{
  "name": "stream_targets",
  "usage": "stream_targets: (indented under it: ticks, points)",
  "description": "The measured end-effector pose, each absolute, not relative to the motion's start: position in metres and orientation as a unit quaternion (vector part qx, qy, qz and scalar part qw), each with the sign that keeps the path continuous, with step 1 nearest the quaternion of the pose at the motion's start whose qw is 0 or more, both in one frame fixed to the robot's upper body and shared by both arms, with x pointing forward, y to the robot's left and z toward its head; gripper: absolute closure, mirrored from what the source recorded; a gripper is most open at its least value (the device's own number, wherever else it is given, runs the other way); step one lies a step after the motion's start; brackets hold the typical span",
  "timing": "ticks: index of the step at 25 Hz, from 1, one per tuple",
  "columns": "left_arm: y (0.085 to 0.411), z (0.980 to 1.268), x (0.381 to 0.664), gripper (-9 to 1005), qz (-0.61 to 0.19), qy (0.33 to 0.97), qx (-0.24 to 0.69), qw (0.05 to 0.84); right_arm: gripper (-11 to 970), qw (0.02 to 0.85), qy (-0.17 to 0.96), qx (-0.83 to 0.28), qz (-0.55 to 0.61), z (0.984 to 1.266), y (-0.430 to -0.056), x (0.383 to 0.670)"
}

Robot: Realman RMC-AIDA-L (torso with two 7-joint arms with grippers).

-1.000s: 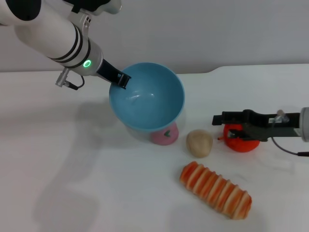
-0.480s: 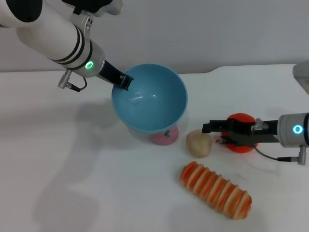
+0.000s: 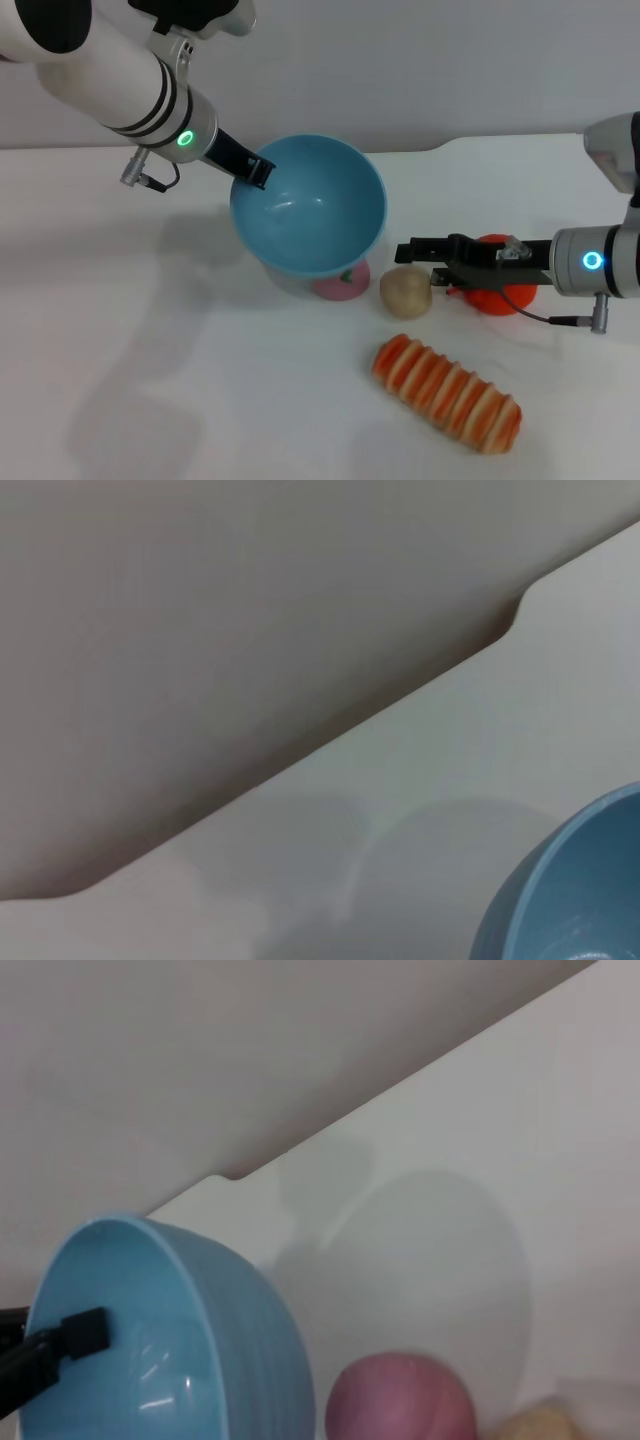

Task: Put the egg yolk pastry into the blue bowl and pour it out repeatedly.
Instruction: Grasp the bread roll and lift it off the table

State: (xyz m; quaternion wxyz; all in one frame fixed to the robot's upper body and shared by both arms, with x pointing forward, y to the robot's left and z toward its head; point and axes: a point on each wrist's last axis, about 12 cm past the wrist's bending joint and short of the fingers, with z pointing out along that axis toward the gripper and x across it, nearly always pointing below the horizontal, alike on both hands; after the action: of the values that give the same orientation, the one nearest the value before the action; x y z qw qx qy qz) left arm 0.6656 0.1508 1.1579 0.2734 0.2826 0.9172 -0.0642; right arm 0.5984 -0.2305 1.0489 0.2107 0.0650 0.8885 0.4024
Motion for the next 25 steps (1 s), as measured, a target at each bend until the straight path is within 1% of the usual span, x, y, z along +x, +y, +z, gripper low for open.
stream_targets:
  ticks: [25]
  points:
    - [0.151,1.158,0.667,997,-0.063,0.915,0.280,0.283,210,0.178,0.895,0.081,0.402,1.033,-0.225,0.586]
